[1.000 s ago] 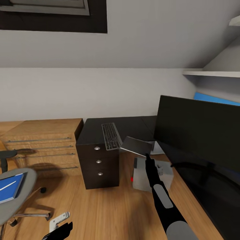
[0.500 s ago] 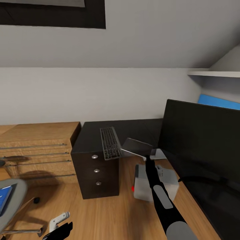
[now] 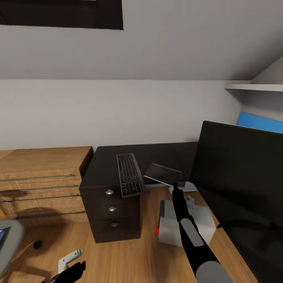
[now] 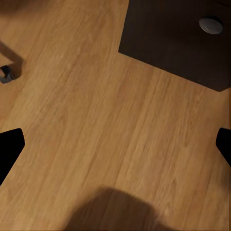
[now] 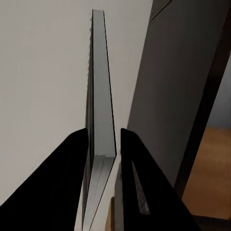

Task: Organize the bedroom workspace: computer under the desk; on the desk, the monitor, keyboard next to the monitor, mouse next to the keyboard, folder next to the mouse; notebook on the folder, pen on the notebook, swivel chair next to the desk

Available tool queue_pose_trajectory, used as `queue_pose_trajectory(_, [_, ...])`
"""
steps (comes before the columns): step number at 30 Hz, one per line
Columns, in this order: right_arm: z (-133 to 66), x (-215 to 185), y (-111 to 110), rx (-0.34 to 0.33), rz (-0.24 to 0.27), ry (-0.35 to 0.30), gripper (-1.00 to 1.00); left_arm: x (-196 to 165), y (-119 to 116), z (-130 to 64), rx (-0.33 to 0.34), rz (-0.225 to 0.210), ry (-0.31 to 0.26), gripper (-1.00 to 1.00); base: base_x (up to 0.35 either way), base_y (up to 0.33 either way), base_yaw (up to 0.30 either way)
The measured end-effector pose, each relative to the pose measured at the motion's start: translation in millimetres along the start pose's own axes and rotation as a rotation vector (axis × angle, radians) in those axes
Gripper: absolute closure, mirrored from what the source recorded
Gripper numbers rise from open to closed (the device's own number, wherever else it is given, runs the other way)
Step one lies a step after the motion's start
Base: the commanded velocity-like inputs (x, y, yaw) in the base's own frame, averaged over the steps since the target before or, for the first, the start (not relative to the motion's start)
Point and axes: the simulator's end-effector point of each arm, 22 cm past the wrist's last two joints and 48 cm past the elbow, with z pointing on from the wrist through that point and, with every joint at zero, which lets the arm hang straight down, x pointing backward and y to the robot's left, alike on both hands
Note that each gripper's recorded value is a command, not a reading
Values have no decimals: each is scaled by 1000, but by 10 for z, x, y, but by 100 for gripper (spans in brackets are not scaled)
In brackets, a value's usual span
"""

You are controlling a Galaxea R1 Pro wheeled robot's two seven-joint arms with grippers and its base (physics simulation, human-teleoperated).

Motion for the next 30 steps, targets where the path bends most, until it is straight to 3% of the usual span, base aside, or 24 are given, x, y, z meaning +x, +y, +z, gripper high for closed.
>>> queue_pose_trajectory(13, [-16,21,-221,93,-7,4,100,46,41,17,-7,0,12,-100,233,0,0])
queue_pose_trajectory(14, [-20,26,-249,104,-7,5,100,101,64,31,-11,2,24,-100,19,0,0])
queue_pose_trajectory(16, [-36,20,-364,150,-7,6,100,466,219,105,-40,17,104,-100,11,0,0])
queue_pose_trajectory(24, [-77,39,-519,196,-12,11,100,719,371,149,-66,28,153,-100,3,0,0])
queue_pose_trajectory(30, [-95,43,-578,210,-15,13,100,667,419,202,-78,11,60,-100,0,0,0])
